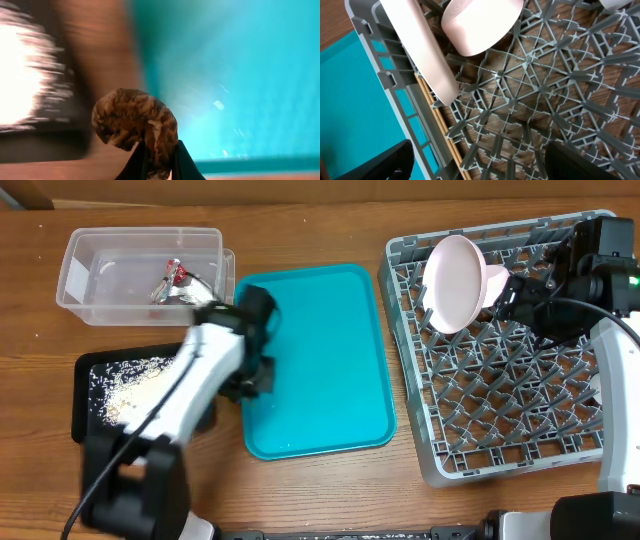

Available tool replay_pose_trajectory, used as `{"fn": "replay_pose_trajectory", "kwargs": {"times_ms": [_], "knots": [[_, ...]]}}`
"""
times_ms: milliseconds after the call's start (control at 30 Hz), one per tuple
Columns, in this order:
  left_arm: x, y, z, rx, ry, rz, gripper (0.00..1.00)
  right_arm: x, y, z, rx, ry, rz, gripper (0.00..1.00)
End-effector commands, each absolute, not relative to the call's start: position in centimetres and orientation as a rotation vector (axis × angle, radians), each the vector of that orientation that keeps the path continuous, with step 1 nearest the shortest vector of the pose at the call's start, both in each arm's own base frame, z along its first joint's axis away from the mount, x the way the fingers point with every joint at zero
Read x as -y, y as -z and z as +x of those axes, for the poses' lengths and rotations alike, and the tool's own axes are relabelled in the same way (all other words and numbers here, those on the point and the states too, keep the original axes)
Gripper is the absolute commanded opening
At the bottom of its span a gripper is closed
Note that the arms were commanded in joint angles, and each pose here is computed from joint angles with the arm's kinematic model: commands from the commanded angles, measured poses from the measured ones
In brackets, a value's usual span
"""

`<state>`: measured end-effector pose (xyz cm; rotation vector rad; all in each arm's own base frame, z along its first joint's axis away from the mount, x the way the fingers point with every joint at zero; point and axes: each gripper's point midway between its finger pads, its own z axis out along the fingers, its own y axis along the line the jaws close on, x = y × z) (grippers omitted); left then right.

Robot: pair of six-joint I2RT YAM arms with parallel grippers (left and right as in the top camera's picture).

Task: Sort waste into correct bins and load items into the dishwasher
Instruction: 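Carry the food scrap left and drop it onto the black tray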

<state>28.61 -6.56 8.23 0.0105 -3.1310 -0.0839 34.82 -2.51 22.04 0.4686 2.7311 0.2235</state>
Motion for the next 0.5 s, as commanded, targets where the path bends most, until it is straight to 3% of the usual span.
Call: {"fn": "replay_pose_trajectory", "kwargs": {"times_ms": [0,200,467], "knots": [[0.0,-11.7,31.3,3.277,0.194,0.372,0.04,2.5,-22.8,35.1,-2.706,-0.231,0.462,0.85],[-6.8,-11.5,33.4,3.286,0.176,0.808,0.04,2.5,-22.8,35.1,-2.707,-0.231,0.462,0.85],[-8.9,-7.2,33.6,3.164,0.146,0.886,0.06,2.5,-22.7,35.1,-2.709,-0.231,0.463,0.85]]}}
